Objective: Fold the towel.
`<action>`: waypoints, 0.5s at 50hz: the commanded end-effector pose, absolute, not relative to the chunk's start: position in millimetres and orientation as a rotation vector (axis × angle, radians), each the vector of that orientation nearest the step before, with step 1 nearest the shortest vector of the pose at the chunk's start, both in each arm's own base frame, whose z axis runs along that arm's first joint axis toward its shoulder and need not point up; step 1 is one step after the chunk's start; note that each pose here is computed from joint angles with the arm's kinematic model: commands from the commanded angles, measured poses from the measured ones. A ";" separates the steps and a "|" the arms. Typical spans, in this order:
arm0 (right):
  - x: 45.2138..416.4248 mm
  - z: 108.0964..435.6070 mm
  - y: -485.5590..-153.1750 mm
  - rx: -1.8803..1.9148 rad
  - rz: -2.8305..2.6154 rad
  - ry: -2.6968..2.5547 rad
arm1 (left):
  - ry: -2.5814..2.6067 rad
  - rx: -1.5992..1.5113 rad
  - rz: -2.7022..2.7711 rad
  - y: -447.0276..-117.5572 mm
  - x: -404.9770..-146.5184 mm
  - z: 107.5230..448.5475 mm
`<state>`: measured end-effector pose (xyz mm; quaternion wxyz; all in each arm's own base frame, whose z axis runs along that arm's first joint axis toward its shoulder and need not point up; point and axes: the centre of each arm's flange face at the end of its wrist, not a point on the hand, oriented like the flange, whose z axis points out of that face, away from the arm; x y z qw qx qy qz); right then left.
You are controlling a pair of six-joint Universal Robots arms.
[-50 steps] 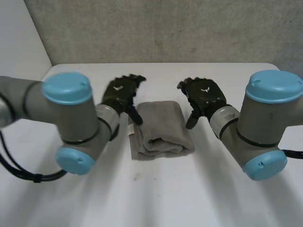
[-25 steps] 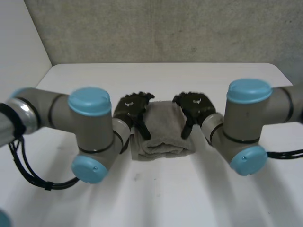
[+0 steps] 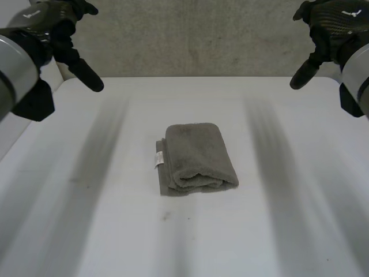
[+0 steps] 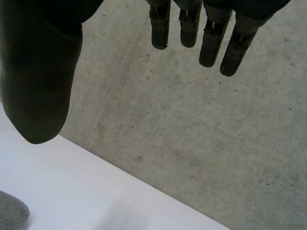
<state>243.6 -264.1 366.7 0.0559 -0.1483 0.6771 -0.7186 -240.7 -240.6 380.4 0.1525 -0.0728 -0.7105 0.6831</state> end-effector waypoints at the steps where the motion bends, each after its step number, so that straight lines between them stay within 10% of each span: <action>1: 242.0 370.1 -259.3 -0.469 -2.159 2.068 | -2.068 -0.240 1.948 -231.4 -238.3 385.0; 16: 243.2 356.2 -266.9 -0.500 -2.113 2.099 | -2.086 -0.263 1.942 -231.5 -239.0 381.0; 25: 310.0 254.4 -284.1 -0.843 -1.649 2.091 | -2.087 -0.269 1.934 -229.9 -240.7 379.1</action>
